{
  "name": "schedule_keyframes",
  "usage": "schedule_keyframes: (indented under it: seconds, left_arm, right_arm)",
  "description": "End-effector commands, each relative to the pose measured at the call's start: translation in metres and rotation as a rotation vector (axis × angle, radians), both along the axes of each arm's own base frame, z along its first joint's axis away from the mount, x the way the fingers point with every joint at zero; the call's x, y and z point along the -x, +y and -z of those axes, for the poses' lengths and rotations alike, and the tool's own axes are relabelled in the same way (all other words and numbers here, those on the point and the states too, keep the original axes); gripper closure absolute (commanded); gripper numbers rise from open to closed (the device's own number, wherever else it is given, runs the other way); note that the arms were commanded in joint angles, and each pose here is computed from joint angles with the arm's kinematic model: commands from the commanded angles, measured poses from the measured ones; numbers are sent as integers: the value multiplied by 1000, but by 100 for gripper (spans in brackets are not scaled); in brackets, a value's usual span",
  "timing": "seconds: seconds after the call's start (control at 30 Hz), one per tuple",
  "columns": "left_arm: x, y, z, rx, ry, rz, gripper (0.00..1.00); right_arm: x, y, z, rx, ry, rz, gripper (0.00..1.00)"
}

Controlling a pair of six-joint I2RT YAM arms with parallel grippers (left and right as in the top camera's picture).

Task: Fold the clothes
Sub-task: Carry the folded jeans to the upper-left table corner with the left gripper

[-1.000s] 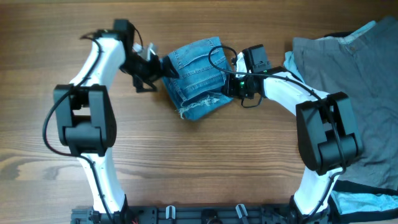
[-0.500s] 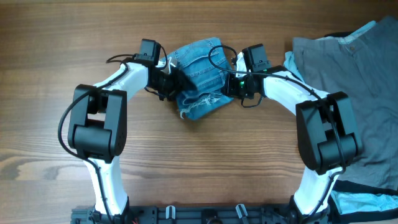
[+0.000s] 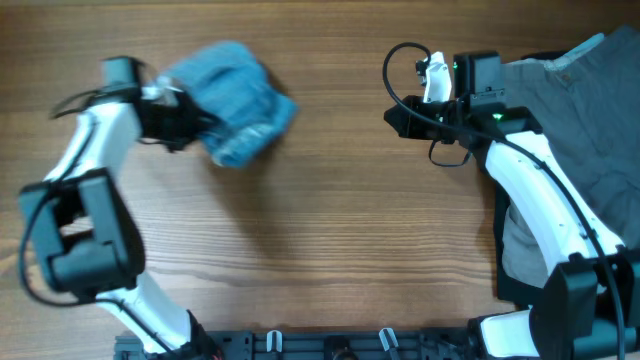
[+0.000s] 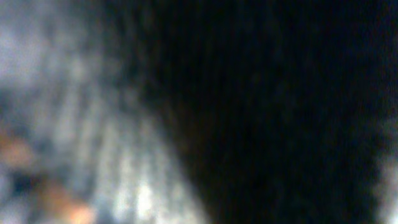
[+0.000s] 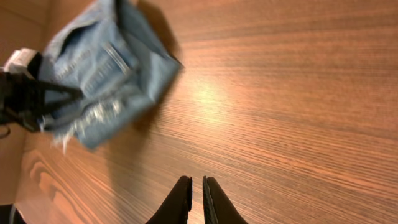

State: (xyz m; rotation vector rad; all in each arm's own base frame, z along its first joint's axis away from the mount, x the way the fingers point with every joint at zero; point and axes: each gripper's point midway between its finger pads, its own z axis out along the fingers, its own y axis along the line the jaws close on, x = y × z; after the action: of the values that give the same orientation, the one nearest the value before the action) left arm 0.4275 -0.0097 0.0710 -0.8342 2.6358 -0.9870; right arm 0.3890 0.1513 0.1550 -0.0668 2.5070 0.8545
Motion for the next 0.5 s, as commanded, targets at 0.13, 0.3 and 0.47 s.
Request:
schedule_keyframes:
  seconds: [0.13, 0.3, 0.47]
  left_arm:
    - [-28, 163, 12, -234, -127, -365, 62]
    - [-5, 169, 23, -235, -50, -340, 0]
    - [44, 162, -16, -264, 8, -258, 0]
  right_arm:
    - [-2, -8, 8, 61, 4, 27, 89]
    - [-2, -10, 9, 68, 6, 34, 89]
    - [-1, -10, 10, 68, 14, 36, 89]
